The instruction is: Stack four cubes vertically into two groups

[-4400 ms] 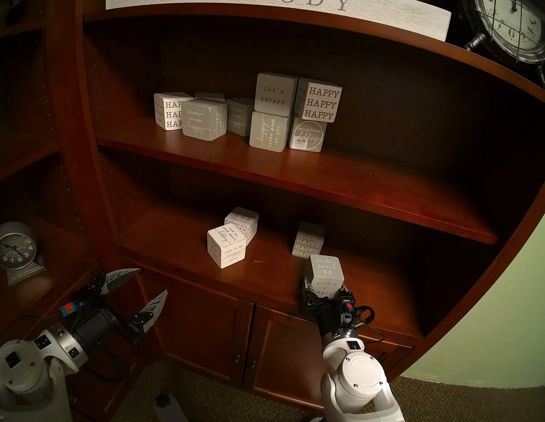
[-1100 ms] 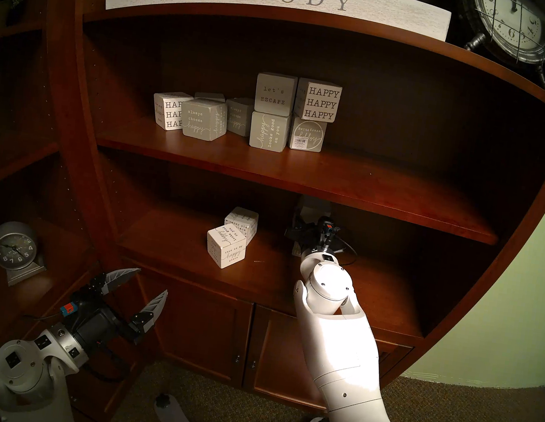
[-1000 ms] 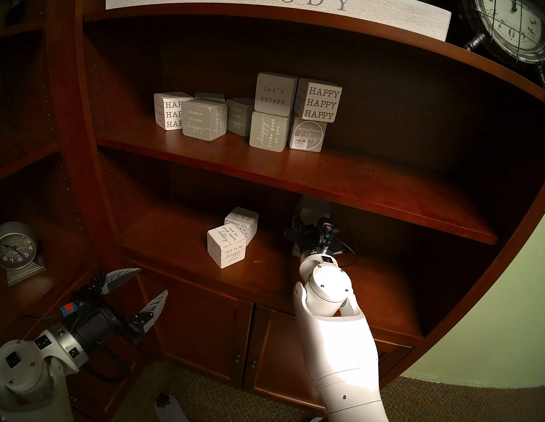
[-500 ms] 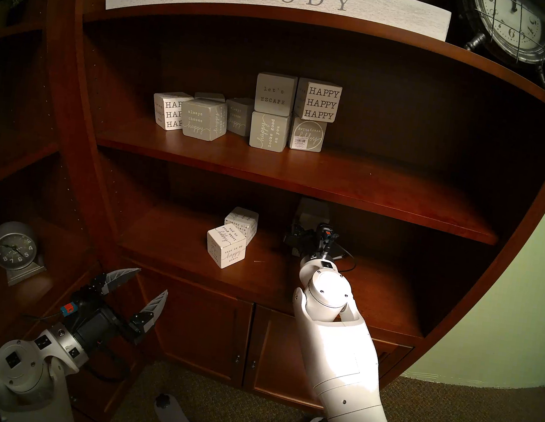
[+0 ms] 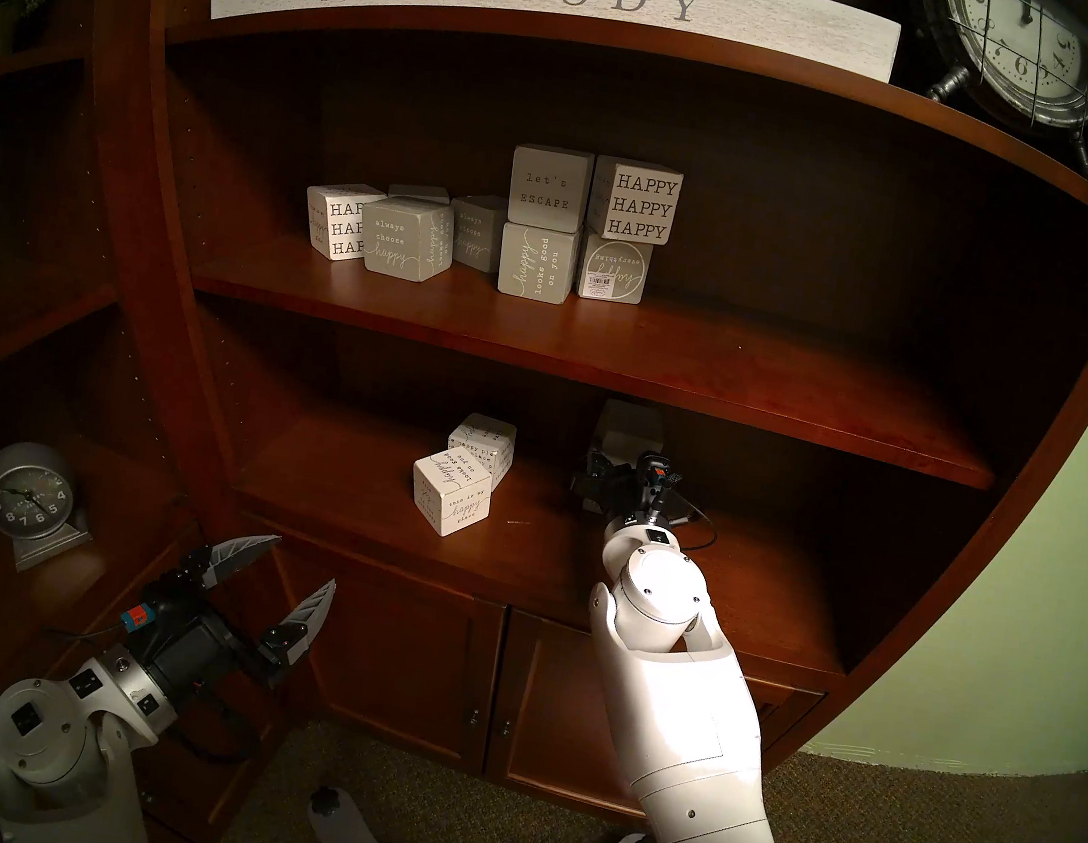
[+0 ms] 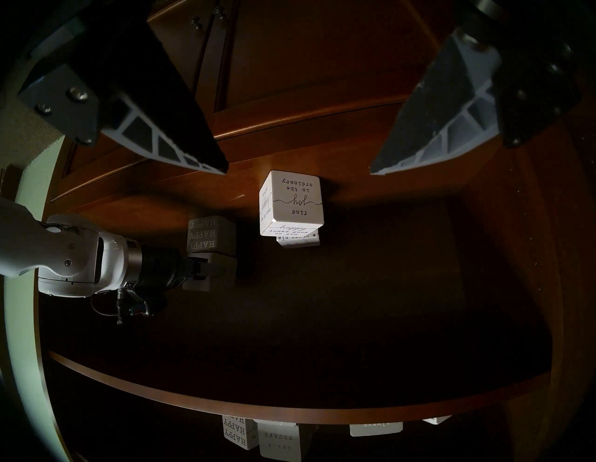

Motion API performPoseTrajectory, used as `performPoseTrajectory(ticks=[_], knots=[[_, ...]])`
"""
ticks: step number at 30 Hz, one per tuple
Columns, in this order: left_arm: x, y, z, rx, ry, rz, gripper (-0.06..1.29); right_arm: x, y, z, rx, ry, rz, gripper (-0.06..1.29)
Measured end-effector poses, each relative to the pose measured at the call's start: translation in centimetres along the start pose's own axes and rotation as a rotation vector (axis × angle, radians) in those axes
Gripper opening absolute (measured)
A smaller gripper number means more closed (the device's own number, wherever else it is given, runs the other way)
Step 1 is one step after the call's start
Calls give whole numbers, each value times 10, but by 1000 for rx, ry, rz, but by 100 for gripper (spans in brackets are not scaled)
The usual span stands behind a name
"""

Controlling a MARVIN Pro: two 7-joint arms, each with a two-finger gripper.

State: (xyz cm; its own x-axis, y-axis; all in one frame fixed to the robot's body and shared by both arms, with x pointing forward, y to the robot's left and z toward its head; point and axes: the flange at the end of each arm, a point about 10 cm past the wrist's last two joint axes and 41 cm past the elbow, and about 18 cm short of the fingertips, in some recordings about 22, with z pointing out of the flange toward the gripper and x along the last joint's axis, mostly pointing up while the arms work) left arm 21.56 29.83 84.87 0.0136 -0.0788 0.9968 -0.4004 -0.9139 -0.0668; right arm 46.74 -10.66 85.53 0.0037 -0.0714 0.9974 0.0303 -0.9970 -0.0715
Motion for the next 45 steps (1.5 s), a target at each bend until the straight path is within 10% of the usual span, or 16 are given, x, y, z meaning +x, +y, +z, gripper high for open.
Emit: performPoseTrajectory(ticks=[45], knots=[[0, 0, 0, -1, -1, 0, 122, -1, -1, -2, 8, -21, 8, 108]])
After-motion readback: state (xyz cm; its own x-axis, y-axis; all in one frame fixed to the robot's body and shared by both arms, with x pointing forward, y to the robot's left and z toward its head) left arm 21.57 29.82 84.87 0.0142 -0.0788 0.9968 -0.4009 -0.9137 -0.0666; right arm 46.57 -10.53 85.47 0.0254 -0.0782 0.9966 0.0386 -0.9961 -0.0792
